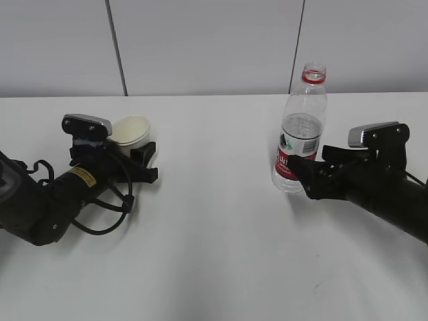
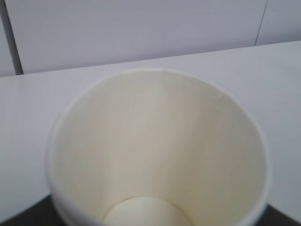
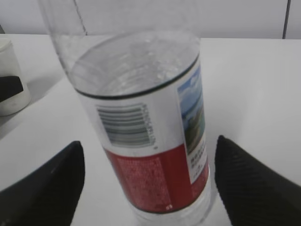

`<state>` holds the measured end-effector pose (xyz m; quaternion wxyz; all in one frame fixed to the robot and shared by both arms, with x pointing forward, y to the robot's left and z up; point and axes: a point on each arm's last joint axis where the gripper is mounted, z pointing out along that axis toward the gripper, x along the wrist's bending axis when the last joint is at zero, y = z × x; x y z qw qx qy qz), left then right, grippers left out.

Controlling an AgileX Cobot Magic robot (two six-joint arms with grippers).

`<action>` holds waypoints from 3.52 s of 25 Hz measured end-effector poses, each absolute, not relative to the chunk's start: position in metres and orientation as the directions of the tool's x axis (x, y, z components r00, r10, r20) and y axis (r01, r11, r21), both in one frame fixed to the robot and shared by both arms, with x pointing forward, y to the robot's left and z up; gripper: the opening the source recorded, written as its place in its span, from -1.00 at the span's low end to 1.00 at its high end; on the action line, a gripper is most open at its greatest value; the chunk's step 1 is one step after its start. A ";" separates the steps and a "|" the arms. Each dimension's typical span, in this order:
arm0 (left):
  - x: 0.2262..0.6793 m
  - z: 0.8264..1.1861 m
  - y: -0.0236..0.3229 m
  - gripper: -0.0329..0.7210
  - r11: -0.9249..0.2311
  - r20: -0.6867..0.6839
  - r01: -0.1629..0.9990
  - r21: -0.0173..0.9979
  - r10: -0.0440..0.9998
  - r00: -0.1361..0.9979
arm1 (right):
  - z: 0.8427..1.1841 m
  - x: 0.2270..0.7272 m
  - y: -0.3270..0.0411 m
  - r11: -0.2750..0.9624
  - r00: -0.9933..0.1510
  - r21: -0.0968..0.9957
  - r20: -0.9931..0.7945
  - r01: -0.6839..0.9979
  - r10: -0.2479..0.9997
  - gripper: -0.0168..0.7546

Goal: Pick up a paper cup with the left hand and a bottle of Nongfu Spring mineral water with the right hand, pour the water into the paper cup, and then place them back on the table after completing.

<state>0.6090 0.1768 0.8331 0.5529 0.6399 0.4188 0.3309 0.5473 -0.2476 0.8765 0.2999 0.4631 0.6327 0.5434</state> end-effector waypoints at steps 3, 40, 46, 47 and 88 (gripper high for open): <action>0.609 0.833 0.177 0.12 -0.038 -0.040 0.170 0.985 0.902 0.430 | 0.879 0.556 -0.246 -0.015 -0.405 0.972 0.112 0.235 0.907 0.71; 0.593 0.834 0.153 0.12 -0.077 -0.071 0.184 0.980 0.728 0.682 | 0.863 0.592 -0.241 0.010 -0.448 0.983 0.074 0.183 0.891 0.16; 0.585 0.842 0.143 0.12 -0.094 -0.084 0.184 0.978 0.631 0.771 | 0.863 0.592 -0.241 0.095 -0.463 0.986 -0.020 0.139 0.886 0.16; 0.584 0.842 0.140 0.12 -0.097 -0.085 0.184 0.978 0.621 0.779 | 0.863 0.593 -0.241 0.109 -0.467 0.986 -0.036 0.130 0.884 0.16; 0.553 0.854 0.088 0.12 -0.136 -0.053 0.126 0.983 0.445 0.894 | 0.903 0.608 -0.218 0.804 -0.424 0.562 -0.787 -0.196 0.447 0.14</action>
